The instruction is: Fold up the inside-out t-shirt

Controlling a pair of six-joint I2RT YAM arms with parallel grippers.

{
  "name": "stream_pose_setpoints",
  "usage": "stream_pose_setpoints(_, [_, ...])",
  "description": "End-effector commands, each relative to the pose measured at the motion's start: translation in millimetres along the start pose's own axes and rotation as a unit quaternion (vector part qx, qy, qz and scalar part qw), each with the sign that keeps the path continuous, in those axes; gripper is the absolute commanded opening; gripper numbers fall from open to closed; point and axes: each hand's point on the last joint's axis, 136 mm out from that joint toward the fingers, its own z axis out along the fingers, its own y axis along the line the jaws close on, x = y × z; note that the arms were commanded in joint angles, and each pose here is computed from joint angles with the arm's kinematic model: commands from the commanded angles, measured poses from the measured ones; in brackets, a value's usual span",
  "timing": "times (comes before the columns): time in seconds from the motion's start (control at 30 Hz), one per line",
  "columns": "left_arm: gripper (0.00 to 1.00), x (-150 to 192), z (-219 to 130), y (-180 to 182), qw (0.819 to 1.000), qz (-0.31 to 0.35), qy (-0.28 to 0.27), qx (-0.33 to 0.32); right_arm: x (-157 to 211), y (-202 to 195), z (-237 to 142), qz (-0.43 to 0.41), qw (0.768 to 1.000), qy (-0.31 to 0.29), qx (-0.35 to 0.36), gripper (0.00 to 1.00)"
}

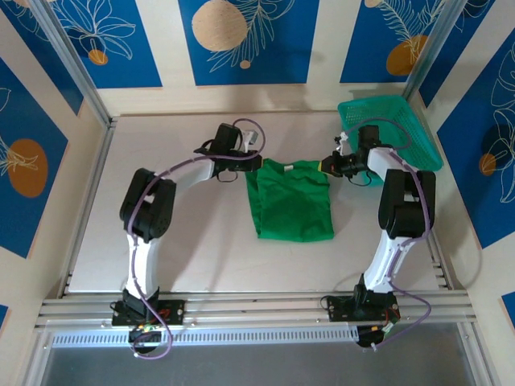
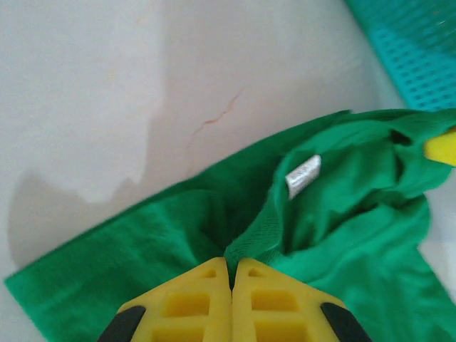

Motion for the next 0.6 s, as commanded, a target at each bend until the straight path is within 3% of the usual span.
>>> stream_pose_setpoints(0.0, [0.0, -7.0, -34.3, -36.9, 0.999, 0.002, -0.022, 0.033, 3.8, 50.1, -21.0, -0.04, 0.997, 0.003, -0.06, 0.05])
stream_pose_setpoints(0.13, [0.0, 4.4, -61.1, -36.4, 1.0, -0.022, -0.016, 0.003, 1.4, 67.7, -23.7, -0.041, 0.995, 0.012, -0.088, 0.06])
stream_pose_setpoints(0.23, [0.0, 10.3, -64.8, -15.2, 0.998, -0.034, -0.011, -0.045, -2.5, 49.6, -5.4, -0.011, 0.996, 0.033, -0.077, 0.07])
stream_pose_setpoints(0.37, [0.0, 15.0, -34.4, 23.3, 0.996, -0.045, 0.016, -0.071, -5.7, 1.2, 31.2, 0.029, 0.997, 0.066, 0.008, 0.25])
stream_pose_setpoints(0.43, [0.29, 17.8, -15.8, 47.2, 0.993, -0.038, 0.034, -0.106, -8.2, -21.5, 37.3, 0.045, 0.995, 0.064, 0.055, 0.38])
stream_pose_setpoints(0.5, [0.35, 20.3, -0.1, 65.8, 0.99, -0.027, 0.05, -0.126, -14.8, -32.1, 34.3, 0.051, 0.995, 0.045, 0.077, 0.5])
stream_pose_setpoints(0.57, [0.47, 20.1, 4.2, 77.3, 0.988, -0.031, 0.057, -0.14, -21.7, -34.7, 26.0, 0.042, 0.995, 0.027, 0.092, 0.62])
